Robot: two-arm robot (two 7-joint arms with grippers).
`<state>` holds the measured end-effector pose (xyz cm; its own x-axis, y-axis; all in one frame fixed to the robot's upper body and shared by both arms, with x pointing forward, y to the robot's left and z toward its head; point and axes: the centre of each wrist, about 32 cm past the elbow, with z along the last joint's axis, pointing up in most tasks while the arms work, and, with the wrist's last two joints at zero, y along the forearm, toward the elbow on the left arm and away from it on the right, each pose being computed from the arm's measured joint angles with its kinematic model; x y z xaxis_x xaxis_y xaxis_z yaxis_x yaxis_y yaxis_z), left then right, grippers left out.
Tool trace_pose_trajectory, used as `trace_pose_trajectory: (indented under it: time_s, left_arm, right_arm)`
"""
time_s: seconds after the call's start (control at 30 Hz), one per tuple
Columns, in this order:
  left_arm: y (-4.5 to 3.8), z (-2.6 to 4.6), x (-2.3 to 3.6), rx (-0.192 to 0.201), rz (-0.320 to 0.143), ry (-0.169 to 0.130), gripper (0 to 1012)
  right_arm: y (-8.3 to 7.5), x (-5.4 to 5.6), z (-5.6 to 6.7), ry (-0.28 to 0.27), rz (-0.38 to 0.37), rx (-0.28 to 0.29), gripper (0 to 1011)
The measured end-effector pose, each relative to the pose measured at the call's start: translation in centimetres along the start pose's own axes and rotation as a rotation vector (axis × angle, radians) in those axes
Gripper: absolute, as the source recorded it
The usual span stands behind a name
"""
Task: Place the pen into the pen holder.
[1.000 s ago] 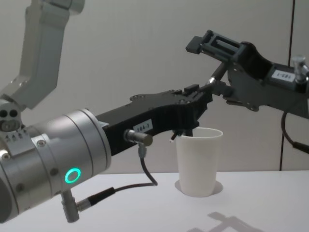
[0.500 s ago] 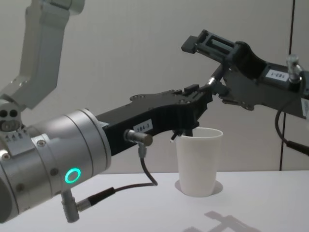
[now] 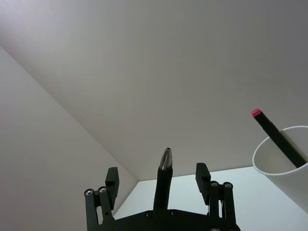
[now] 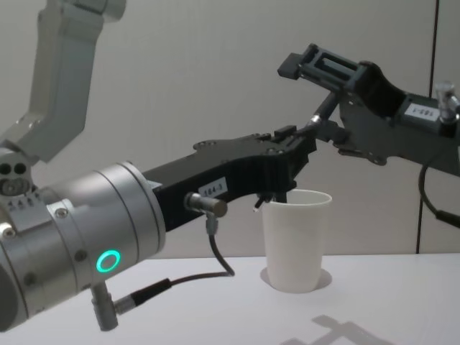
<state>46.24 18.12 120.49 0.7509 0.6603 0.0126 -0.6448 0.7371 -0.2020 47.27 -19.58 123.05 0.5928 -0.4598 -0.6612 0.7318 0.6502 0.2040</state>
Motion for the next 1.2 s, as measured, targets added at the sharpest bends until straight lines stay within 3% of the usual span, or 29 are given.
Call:
trace_pose_trajectory:
  time_s: [0.33, 0.43, 0.67, 1.2]
  left_arm:
    - [0.00, 0.00, 0.00, 0.000, 0.000, 0.000, 133]
    - [0.00, 0.00, 0.00, 0.000, 0.000, 0.000, 134]
    - [0.00, 0.00, 0.00, 0.000, 0.000, 0.000, 133]
    - [0.00, 0.00, 0.00, 0.000, 0.000, 0.000, 133]
  right_arm:
    - [-0.30, -0.07, 0.08, 0.002, -0.006, 0.004, 998]
    - [-0.35, -0.09, 0.10, 0.002, -0.007, 0.005, 953]
    - [-0.43, -0.12, 0.13, 0.003, -0.008, 0.006, 778]
    - [-0.50, -0.14, 0.16, 0.004, -0.009, 0.007, 253]
